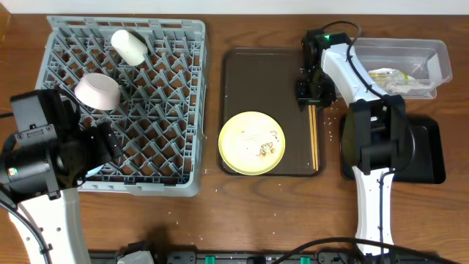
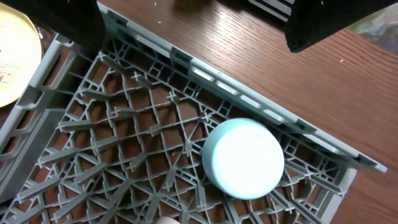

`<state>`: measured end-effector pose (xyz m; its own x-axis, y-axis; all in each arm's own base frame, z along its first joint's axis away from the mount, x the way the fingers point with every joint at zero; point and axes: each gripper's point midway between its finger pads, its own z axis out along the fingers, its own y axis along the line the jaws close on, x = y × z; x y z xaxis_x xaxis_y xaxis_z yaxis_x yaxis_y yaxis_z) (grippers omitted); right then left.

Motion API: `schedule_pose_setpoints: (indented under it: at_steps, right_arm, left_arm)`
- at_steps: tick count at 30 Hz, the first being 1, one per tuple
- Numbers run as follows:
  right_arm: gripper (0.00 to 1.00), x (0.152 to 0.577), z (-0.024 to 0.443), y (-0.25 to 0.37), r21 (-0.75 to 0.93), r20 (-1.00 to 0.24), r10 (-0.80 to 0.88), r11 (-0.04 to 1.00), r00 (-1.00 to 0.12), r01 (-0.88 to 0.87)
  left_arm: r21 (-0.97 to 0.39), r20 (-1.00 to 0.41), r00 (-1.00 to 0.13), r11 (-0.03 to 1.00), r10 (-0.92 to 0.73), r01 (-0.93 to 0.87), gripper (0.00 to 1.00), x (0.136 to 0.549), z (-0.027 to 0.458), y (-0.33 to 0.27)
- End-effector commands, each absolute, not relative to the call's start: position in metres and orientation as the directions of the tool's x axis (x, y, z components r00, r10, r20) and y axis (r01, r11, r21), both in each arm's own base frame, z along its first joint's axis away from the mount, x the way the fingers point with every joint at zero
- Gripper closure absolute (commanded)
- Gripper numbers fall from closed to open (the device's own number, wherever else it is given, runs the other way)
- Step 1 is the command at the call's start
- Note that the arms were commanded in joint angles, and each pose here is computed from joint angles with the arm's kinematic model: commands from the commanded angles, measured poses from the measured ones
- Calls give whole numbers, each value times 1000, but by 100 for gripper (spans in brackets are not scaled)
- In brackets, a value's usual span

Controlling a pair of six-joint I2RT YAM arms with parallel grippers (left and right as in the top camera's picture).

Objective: Sort waste into correct bins and load items into the dishwasher
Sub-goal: 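Lower the right gripper and close it on the wooden chopsticks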

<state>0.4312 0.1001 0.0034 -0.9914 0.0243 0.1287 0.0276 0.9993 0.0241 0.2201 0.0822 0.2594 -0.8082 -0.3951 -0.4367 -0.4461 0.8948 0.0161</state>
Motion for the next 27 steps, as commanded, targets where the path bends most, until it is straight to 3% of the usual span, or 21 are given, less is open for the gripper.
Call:
schedule_pose_setpoints:
  at_steps: [1, 16, 27]
  right_arm:
    - [60, 428, -2, 103, 29, 144, 13, 999, -989, 17]
    - [52, 428, 53, 99, 38, 109, 17, 999, -994, 21]
    - [46, 434, 44, 106, 47, 82, 17, 999, -996, 21]
  left_arm:
    - [20, -455, -796, 889, -399, -457, 7, 220, 266, 84]
    - [20, -455, -796, 889, -399, -457, 7, 220, 266, 84]
    - [20, -455, -796, 889, -399, -457, 7, 220, 266, 84]
